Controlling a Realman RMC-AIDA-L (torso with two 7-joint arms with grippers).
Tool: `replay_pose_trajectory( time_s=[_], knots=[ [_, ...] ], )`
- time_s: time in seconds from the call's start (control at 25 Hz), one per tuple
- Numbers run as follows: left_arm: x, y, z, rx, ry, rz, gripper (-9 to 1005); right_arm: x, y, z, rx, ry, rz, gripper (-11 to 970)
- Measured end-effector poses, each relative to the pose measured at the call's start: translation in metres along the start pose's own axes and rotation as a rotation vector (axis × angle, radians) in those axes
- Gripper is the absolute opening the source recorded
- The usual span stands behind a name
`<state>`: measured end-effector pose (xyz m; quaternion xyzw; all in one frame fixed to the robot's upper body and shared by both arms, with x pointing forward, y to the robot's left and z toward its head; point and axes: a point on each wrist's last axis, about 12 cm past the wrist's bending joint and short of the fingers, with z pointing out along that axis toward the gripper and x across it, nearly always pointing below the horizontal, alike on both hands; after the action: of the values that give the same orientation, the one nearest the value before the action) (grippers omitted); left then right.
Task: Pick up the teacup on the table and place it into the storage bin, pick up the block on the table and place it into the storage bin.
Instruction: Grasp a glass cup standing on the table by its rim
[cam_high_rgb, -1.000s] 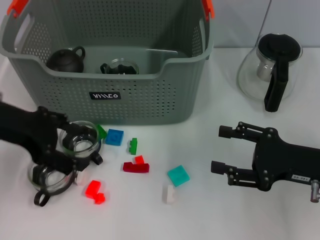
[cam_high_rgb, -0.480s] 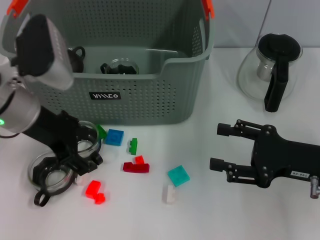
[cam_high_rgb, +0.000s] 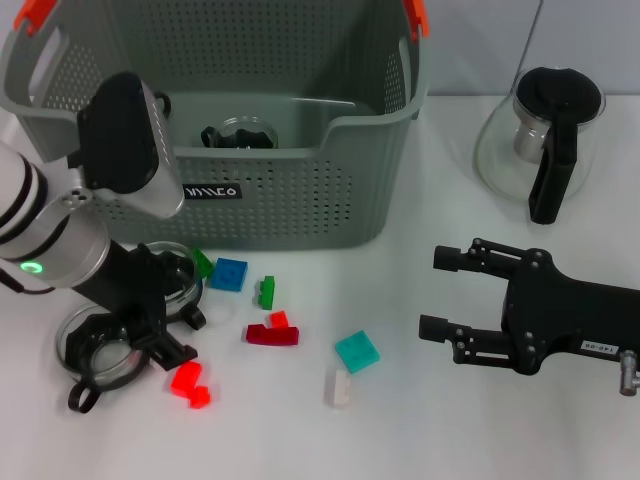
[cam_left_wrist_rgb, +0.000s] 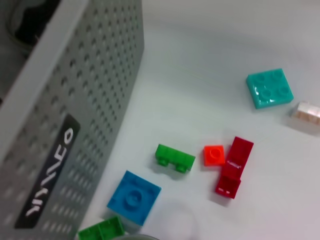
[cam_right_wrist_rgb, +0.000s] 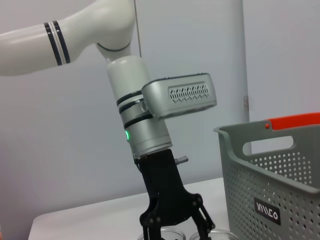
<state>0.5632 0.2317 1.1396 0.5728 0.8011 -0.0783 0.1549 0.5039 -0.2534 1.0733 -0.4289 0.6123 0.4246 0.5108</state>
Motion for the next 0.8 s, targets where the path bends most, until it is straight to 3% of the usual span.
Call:
replay_pose_trajectory(
  time_s=[0.44, 0.8],
  knots=[
    [0.001, -0.017, -0.004, 0.129, 0.062, -0.022, 901, -0.002, -0.002, -0.001, 0.001, 0.003, 0.013, 821],
    [-0.011, -0.014, 0.004, 0.078, -0.005, -0.053, 880, -0.002, -0.004, 0.001, 0.005, 0.006, 0.014, 820]
  ],
)
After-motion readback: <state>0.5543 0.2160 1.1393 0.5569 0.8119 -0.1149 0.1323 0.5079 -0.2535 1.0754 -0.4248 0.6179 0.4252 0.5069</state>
